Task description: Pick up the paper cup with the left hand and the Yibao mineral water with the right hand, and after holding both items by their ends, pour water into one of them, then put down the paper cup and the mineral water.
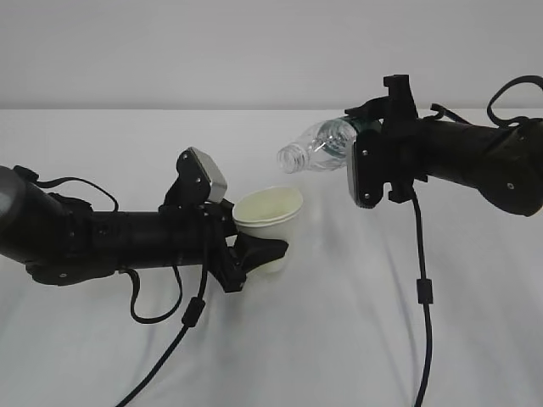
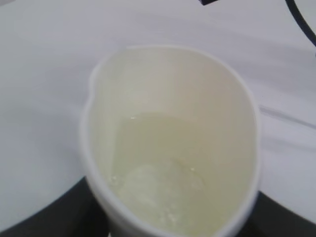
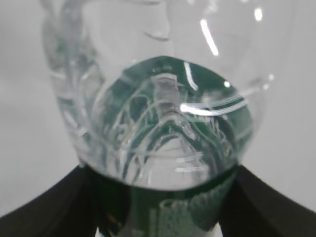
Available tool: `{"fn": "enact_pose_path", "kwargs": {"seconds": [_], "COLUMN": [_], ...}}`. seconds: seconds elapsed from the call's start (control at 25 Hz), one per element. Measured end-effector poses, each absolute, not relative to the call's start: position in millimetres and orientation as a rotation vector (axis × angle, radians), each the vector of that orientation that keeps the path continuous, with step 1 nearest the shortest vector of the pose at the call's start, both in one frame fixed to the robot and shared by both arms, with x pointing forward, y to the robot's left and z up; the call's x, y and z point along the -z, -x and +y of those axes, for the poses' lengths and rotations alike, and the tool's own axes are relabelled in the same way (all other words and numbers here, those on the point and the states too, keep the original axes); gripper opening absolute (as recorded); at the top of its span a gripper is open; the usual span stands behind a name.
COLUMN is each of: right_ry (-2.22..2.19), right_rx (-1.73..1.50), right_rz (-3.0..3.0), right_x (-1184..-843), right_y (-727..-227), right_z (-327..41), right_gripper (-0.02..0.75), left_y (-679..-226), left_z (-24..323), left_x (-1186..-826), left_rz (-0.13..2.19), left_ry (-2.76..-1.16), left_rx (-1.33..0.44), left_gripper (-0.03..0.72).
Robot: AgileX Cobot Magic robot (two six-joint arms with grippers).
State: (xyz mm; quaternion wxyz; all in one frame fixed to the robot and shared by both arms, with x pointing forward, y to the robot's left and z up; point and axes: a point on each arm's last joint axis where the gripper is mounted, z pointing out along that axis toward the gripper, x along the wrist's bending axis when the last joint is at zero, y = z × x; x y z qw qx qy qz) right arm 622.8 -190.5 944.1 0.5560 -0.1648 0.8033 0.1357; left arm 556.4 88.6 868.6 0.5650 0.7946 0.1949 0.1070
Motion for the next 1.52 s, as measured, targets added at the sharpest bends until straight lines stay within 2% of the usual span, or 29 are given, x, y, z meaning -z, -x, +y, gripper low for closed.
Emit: {"fn": "enact_pose_path", "kwargs": {"seconds": [0.8, 1.12, 1.52], "right_ry": [-0.533, -0.829, -0.995], "right_rx": [-0.816, -0.968, -1.053], "right_rz": [1.908, 1.796, 1.656], "right_x": [-946.8, -950.1, -950.8], "right_y": [-627.1, -629.7, -633.7], "right_z": [-198.3, -202.6, -207.7], "right_gripper": [0.477, 0.477, 0.477], "left_y": [-579.5, -596.8, -615.1], "left_z": [102.3, 128.8, 170.3], "left_x": [-874.5, -876.3, -877.3], "left_rz": [0.612, 0.774, 0.917], "left_ry": [-1.78, -1.711, -1.647], "left_rx": [-0.556, -0.667, -0.776], "left_gripper": [0.394, 0.394, 0.399]}}
